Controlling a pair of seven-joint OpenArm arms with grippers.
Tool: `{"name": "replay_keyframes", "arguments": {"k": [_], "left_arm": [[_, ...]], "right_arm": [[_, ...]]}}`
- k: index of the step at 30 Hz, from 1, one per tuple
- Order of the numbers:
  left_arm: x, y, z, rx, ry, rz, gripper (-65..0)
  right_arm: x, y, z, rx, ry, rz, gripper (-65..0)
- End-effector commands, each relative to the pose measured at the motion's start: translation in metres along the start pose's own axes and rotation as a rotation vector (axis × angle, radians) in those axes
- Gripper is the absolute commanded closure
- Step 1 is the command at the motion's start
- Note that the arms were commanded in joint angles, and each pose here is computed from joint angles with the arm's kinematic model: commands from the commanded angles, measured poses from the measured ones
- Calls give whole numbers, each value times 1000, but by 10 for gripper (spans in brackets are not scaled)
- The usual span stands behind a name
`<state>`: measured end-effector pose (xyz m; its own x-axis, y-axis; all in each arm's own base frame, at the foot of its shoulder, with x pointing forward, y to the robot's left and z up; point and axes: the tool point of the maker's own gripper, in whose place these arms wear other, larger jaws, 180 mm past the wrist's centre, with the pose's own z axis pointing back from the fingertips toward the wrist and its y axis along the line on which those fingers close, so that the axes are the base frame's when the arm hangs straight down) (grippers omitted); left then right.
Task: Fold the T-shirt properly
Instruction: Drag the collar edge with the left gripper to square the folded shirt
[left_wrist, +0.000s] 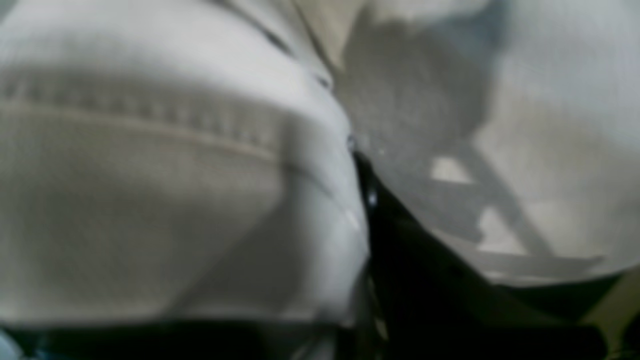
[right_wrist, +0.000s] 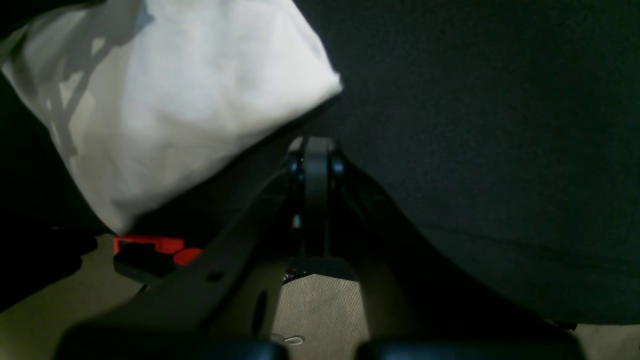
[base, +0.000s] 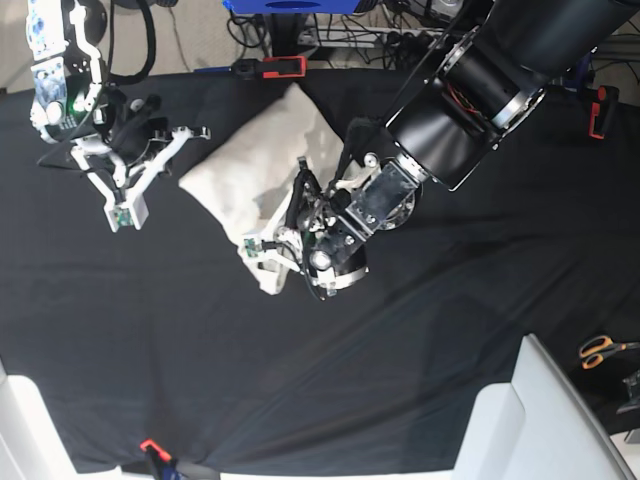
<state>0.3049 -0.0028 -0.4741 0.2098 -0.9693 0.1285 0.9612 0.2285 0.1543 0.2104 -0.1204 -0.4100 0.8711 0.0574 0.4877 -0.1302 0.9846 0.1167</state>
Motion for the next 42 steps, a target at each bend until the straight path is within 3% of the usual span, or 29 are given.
{"name": "replay_keyframes", "arguments": {"k": [1, 8, 14, 42], "left_arm": [[10, 28, 14, 84, 6, -31, 0], [53, 29, 21, 172, -63, -183, 0], [85, 8, 22, 166, -123, -262, 0], [76, 14, 9, 140, -82, -244, 0]], "right_arm": [[8, -1, 3, -1, -30, 5, 0], [8, -2, 3, -2, -29, 5, 0], [12, -19, 6, -43, -45, -25, 0], [15, -27, 8, -60, -54, -38, 0]]}}
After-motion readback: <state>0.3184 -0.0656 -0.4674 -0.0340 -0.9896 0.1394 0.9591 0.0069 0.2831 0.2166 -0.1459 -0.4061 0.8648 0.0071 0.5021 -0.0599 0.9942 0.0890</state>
